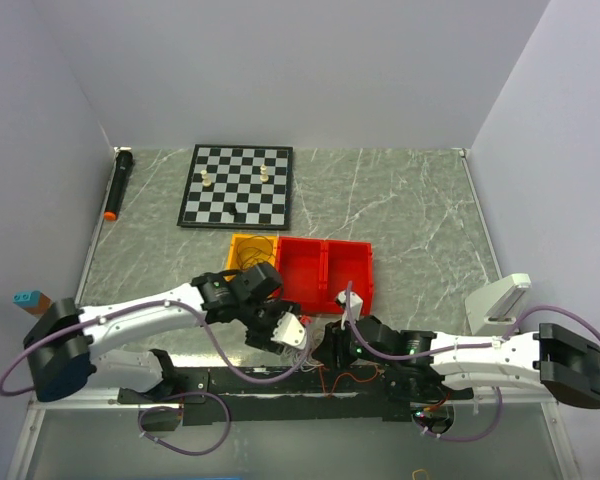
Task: Untangle the cables
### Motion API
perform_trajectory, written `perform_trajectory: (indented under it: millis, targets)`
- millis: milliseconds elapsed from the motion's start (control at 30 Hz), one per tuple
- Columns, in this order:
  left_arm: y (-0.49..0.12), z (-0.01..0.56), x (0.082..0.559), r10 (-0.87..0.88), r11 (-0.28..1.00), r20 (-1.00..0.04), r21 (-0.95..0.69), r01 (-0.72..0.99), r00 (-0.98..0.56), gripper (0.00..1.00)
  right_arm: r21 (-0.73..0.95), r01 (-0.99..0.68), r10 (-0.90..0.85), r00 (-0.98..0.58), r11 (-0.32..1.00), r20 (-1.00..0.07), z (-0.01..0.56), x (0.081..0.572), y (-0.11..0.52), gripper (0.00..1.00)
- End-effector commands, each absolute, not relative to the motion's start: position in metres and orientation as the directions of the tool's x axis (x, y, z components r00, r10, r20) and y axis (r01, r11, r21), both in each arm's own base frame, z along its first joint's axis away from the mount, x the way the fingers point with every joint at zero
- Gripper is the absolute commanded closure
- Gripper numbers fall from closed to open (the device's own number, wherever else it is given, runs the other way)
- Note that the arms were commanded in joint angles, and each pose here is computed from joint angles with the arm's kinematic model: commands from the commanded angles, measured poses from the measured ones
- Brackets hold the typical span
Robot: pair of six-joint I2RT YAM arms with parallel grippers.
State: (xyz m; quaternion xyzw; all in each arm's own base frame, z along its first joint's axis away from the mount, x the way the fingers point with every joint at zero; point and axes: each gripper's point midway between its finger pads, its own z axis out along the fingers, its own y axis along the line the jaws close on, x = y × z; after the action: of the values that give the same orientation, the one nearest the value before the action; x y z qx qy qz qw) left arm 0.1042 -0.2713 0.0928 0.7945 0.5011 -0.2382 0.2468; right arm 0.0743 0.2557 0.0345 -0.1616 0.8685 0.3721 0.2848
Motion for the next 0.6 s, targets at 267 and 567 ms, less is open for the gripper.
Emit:
perform_trajectory:
  millis: [267,567]
  targets:
    - [-0.328,0.085,0.121,0.624,-0.254,-0.736,0.127,0.959,0.263,0.55,0.534,-0.520,-0.074,-0.759,0.666,-0.647,0.041,0.078,0.258,0.50]
    - [-0.330,0.061,0.122,0.646,-0.316,-0.697,0.129,0.940,0.312,0.60,0.519,-0.531,-0.078,-0.745,0.670,-0.662,0.040,0.079,0.253,0.50]
